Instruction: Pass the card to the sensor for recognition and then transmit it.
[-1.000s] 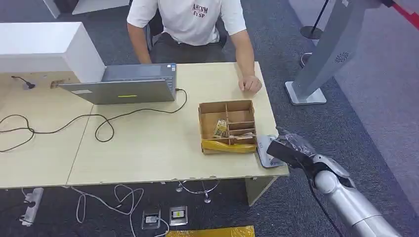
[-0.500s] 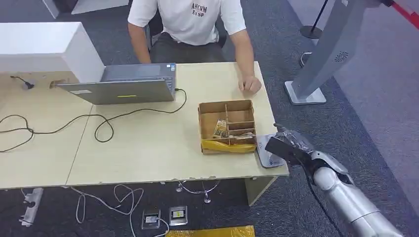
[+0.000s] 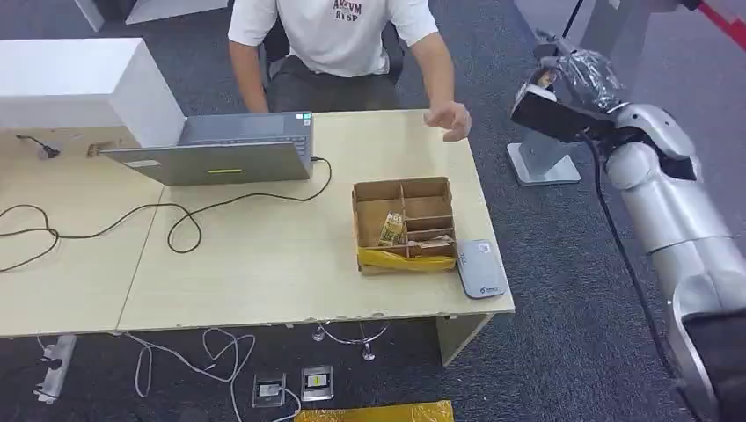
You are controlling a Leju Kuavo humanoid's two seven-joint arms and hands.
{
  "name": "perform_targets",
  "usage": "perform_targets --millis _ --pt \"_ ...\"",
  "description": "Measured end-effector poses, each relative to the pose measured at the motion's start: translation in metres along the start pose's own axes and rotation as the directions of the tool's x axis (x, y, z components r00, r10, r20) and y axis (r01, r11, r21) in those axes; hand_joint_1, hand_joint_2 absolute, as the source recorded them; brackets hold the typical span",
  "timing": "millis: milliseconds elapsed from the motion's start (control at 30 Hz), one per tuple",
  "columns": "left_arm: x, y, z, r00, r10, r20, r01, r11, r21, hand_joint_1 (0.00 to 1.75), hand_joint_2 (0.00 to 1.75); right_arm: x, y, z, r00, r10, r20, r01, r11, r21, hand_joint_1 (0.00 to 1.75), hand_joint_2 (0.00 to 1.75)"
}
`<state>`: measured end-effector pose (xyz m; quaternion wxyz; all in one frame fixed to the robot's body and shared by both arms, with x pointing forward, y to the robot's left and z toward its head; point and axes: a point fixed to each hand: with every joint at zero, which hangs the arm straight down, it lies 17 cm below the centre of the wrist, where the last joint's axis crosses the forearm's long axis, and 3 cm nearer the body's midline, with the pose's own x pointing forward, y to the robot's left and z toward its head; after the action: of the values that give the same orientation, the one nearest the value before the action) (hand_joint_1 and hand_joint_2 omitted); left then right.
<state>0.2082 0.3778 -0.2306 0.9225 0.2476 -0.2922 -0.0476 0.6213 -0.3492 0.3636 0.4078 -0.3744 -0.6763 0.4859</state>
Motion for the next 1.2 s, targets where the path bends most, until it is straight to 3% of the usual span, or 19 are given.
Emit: perform_targets --millis 133,433,667,833,867,900,933,967,1200 --pt "0.003 -0.002 0.0 1.0 0.003 0.006 -0.003 1.0 -0.009 0.0 0.0 0.009 -0.028 -0.025 0.999 0.05 0.017 -0.05 0.999 -0.022 1.75 1.75" --pt "0.007 -0.004 0.0 1.0 0.002 0.023 -0.001 1.0 -0.021 0.0 0.0 0.039 -0.042 -0.066 0.998 0.061 -0.002 -0.061 0.998 -0.027 1.75 1.75" --pt "-0.009 -0.005 0.001 0.991 0.097 -0.087 -0.098 0.995 -0.006 0.0 0.0 0.053 -0.027 -0.082 0.998 0.045 -0.032 -0.045 0.999 0.002 1.75 1.75" --pt "-0.01 -0.007 0.002 0.988 0.116 -0.101 -0.118 0.993 -0.011 0.0 0.0 0.059 -0.01 -0.085 0.998 0.045 -0.036 -0.044 0.998 0.037 1.69 1.75" --pt "-0.01 -0.008 0.002 0.987 0.119 -0.105 -0.121 0.993 -0.013 0.0 0.0 0.06 -0.006 -0.085 0.998 0.045 -0.036 -0.043 0.998 0.045 1.59 1.75" --pt "-0.011 -0.008 0.002 0.987 0.122 -0.107 -0.124 0.992 -0.014 0.0 0.0 0.06 -0.004 -0.085 0.998 0.045 -0.038 -0.043 0.998 0.05 1.22 1.75" --pt "-0.011 -0.008 0.002 0.986 0.124 -0.11 -0.126 0.992 -0.014 0.0 0.0 0.06 -0.001 -0.085 0.998 0.044 -0.038 -0.042 0.998 0.056 0.73 1.75" --pt "-0.012 -0.008 0.002 0.985 0.128 -0.113 -0.13 0.991 -0.015 0.0 0.0 0.061 0.004 -0.085 0.998 0.046 -0.037 -0.044 0.997 0.065 0.02 1.75" --pt "-0.013 -0.008 0.002 0.983 0.137 -0.119 -0.139 0.99 -0.011 0.0 0.0 0.057 0.023 -0.081 0.997 0.059 -0.042 -0.055 0.994 0.095 0.0 1.75"
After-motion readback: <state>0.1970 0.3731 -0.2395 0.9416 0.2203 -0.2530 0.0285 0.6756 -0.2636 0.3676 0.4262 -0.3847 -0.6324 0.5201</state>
